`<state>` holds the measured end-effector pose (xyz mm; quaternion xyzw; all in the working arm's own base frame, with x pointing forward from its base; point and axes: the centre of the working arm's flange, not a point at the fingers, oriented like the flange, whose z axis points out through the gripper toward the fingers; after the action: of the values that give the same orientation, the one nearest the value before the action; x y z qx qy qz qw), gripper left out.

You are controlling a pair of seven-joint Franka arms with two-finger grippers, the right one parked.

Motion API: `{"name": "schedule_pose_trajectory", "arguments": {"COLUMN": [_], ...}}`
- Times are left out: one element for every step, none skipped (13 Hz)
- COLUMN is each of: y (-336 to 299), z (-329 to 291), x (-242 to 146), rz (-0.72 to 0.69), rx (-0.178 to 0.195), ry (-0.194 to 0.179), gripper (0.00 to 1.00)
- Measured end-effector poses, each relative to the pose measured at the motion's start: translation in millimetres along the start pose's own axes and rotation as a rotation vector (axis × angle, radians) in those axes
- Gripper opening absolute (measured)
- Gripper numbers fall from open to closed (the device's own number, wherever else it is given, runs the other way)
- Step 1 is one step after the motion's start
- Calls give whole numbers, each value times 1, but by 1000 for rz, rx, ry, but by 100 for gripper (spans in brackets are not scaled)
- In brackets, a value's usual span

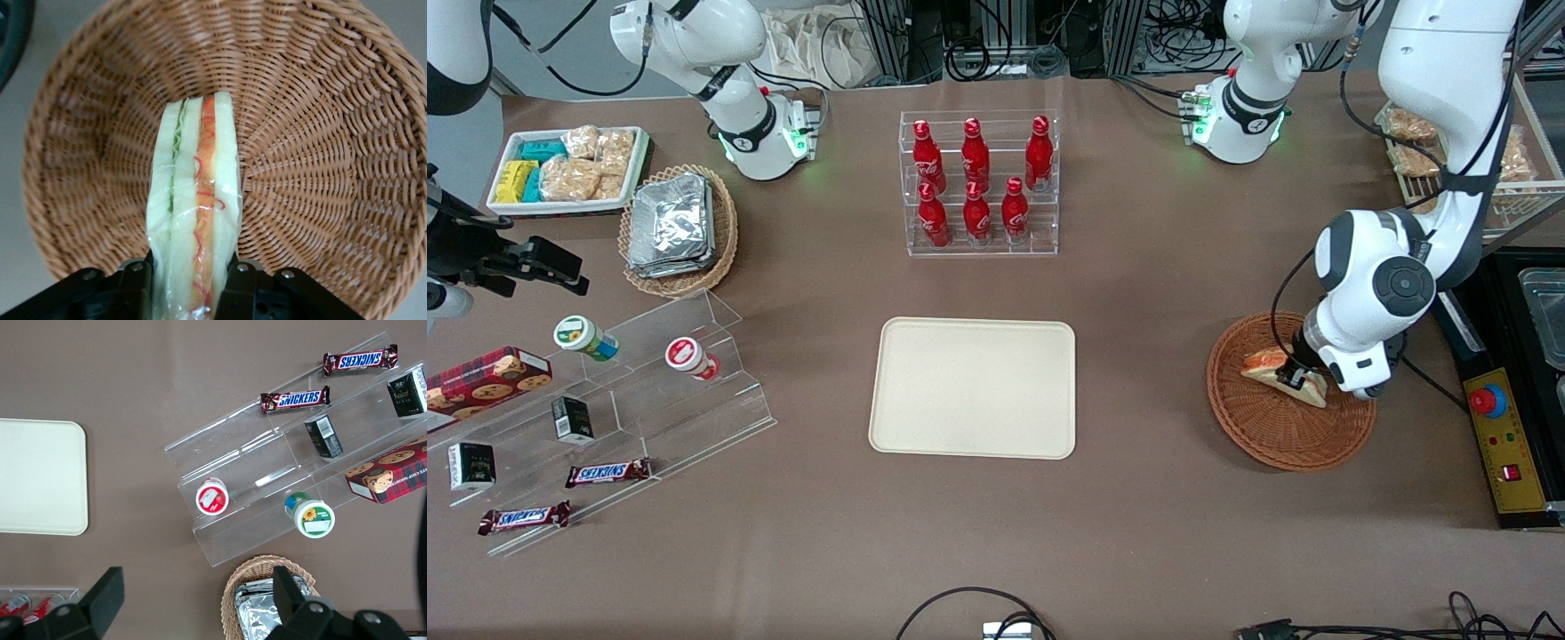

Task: Place sandwich from basket to tray
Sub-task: 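Close the left gripper on the wrapped sandwich wedge, then lift the sandwich up out of the basket with the left gripper, then carry the sandwich over the beige tray and lower it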

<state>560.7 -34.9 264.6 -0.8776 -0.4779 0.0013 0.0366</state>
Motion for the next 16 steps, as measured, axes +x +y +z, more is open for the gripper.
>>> {"name": "schedule_pose_trajectory", "arguments": {"y": [-1, -2, -3, -2, 2, 8, 15, 21, 26, 30, 34, 38, 44, 51, 61, 72], "z": [-15, -35, -59, -85, -112, -140, -167, -191, -213, -235, -255, -271, -282, -287, -288, -287], "x": [1, 3, 4, 3, -3, -11, -23, -37, -49, -61, -70, -79, -89, -101, -118, -138], "rz": [51, 113, 181, 255, 336, 426, 524, 621, 711, 785, 841, 887, 923, 954, 989, 1028], "rx": [20, 33, 42, 49, 53, 51, 52, 65, 84, 95, 94, 81, 63, 46, 33, 22], "ry": [10, 18, 26, 32, 40, 52, 61, 58, 48, 42, 44, 51, 56, 56, 52, 43], "gripper": [33, 30, 24, 19, 19, 19, 19, 19, 19, 19, 19, 19, 19, 19, 19, 19]}}
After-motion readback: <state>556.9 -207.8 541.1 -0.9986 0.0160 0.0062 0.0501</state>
